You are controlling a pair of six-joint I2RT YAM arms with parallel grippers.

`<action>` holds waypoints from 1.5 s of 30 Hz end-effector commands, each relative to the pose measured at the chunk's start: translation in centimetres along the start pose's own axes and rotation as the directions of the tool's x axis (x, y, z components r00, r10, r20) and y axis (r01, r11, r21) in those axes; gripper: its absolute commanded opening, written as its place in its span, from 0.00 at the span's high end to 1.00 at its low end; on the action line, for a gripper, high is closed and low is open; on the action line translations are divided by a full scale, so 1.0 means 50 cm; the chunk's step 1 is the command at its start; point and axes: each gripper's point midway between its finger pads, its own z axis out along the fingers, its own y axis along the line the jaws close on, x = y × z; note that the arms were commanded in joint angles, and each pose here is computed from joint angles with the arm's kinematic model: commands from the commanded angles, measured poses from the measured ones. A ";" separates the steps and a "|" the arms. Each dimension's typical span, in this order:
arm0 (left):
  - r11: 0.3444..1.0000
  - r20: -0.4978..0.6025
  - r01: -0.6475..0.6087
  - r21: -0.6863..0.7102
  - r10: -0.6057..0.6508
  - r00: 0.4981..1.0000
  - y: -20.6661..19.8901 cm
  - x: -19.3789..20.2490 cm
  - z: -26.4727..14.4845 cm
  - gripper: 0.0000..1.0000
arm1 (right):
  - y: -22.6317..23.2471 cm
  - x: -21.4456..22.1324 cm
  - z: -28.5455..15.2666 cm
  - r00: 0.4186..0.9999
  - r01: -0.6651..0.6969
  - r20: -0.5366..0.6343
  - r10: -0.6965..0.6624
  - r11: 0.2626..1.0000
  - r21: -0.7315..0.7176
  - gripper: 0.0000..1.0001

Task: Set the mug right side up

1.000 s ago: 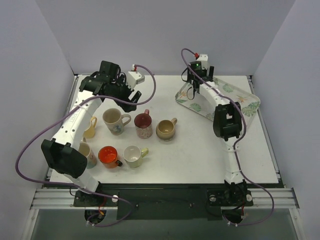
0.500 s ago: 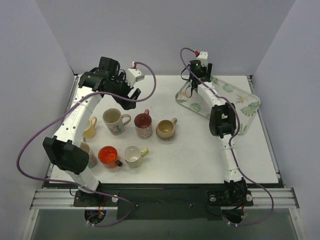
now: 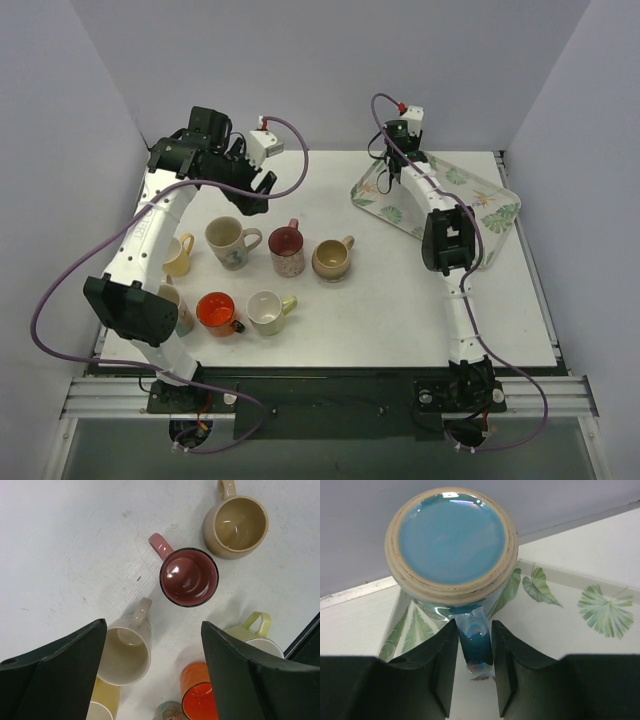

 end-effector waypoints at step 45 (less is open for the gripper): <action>0.516 -0.079 -0.636 -0.573 0.738 0.670 -0.030 -0.123 -0.077 0.07 | -0.135 -0.181 -0.684 0.789 -0.572 -0.171 0.590 0.605 -0.554 1.00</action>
